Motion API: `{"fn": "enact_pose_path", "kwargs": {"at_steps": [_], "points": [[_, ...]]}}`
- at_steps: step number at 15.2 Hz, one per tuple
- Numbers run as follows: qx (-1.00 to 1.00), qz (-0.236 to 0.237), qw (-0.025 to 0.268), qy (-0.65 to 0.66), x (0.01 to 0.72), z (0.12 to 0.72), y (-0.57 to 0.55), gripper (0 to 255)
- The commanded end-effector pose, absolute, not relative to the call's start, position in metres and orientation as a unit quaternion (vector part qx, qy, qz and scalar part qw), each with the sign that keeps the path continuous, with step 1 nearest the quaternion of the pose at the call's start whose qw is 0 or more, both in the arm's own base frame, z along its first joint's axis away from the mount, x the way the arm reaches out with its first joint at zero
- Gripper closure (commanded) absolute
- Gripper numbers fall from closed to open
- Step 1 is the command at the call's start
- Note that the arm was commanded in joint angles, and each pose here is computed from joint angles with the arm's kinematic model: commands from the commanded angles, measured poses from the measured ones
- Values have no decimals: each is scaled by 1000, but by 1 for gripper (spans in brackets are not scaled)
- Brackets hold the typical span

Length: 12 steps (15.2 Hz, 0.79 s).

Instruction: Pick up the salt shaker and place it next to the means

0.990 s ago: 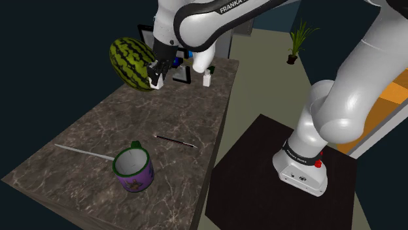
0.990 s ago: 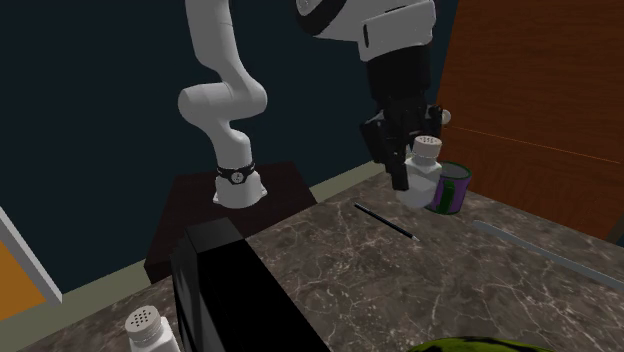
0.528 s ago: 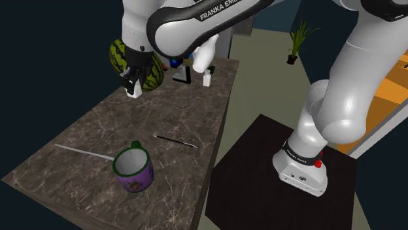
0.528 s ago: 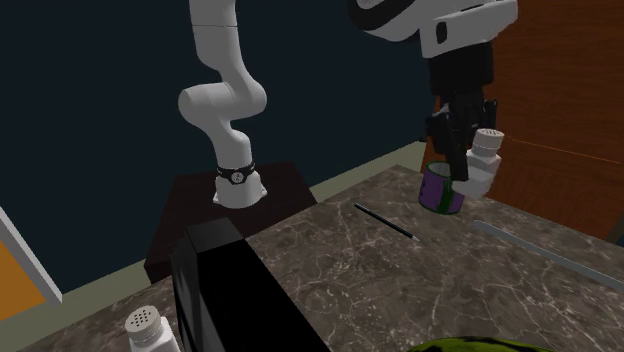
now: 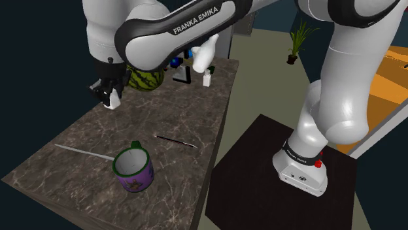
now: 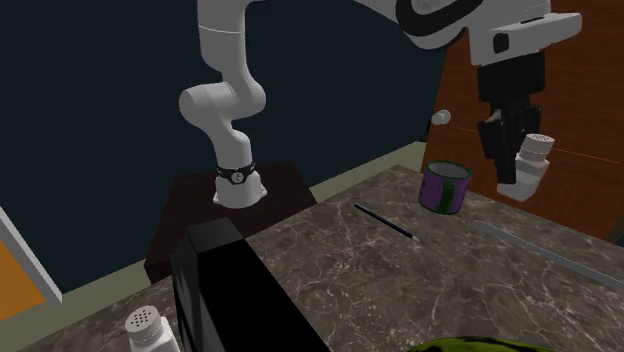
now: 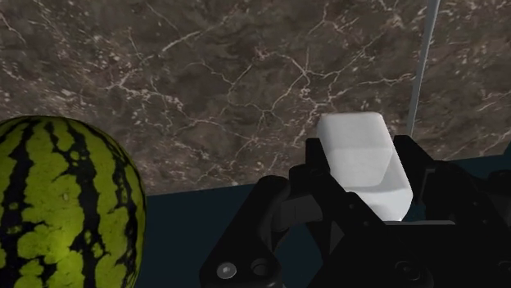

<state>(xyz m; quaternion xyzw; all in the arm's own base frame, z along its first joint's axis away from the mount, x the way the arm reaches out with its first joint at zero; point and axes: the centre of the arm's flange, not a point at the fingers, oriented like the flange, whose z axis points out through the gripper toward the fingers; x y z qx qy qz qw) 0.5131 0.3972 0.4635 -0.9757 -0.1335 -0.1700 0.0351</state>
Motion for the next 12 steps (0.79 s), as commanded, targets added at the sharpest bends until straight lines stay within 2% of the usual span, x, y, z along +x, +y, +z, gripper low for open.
{"fn": "enact_pose_path", "kwargs": {"at_steps": [1,12], "points": [[-976,-170,35,-133,513,454,397,255],[-976,-170,35,-133,513,396,397,255]]}}
